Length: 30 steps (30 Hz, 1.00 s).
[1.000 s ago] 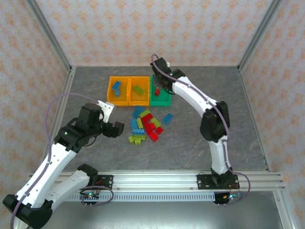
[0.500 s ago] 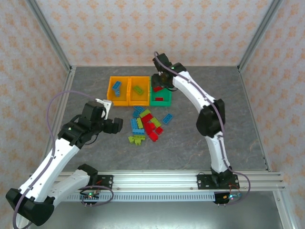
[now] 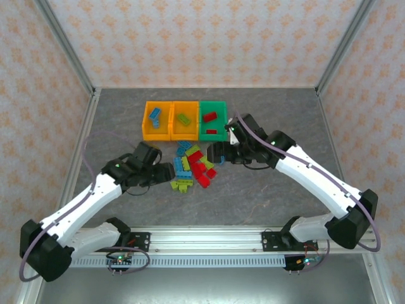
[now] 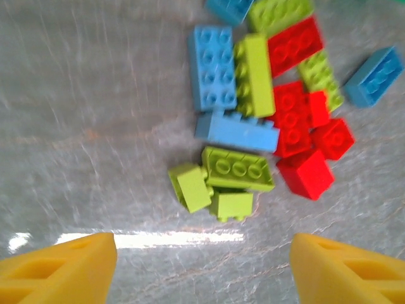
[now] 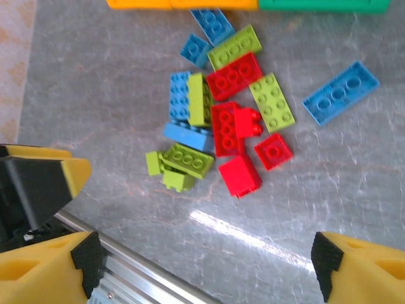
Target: Sort the legos into containers by color
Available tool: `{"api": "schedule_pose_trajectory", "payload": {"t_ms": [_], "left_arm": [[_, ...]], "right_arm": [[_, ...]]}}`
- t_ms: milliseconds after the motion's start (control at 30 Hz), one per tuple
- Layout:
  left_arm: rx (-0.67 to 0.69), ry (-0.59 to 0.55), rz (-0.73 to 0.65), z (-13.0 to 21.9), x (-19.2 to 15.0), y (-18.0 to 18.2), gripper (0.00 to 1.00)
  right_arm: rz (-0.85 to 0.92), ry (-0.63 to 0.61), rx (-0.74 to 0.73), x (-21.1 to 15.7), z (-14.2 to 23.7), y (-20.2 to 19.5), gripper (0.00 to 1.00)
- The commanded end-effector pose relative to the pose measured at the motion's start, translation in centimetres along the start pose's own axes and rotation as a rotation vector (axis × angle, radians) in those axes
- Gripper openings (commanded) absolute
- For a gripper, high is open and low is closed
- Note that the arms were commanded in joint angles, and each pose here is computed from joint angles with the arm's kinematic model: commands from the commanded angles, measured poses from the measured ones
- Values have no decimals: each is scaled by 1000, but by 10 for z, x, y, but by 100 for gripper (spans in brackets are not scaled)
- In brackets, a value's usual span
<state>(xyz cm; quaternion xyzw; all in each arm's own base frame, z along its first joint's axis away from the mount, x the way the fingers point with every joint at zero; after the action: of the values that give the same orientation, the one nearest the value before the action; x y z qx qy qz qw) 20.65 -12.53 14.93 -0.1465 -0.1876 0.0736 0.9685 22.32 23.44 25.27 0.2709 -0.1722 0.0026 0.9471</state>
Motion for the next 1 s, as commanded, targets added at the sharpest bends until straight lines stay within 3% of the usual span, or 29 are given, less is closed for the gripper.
{"api": "schedule_pose_trajectory", "payload": {"t_ms": [0,133,533,833,967], "left_arm": [[11,3,146,-28,-2,-5,66],[-9,32,173,-58,-4,-14,58],[173,103,126,-98,-18,13,44],[233,132,89,-93,-39,36,26],[165,111,86,-80,-35,26,16]], "right_arm": [[-67,-44,-8,2,2,-4,88],[-49,-40,-44,4,2,-6,89],[-46,-29,-49,6,-1,-5,89],[-58,-2,-25,3,-5,-1,89],[-25,54,54,-8,-10,13,89]]}}
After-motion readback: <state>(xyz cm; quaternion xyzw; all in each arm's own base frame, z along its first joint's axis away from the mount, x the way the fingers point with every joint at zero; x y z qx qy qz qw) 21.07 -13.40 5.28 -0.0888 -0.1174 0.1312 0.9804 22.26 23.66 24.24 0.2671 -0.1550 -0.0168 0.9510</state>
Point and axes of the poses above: each hand's point on the last joint's axis, 136 mm out from that joint toward the fingers, its own z axis back along the fingers, its own y axis along the line the jaws close on, x = y × z, the point moved 3 cm from there along z, back along the fingers, and after that the axes turned 8 degrees about -z, right-handed, at the moved point
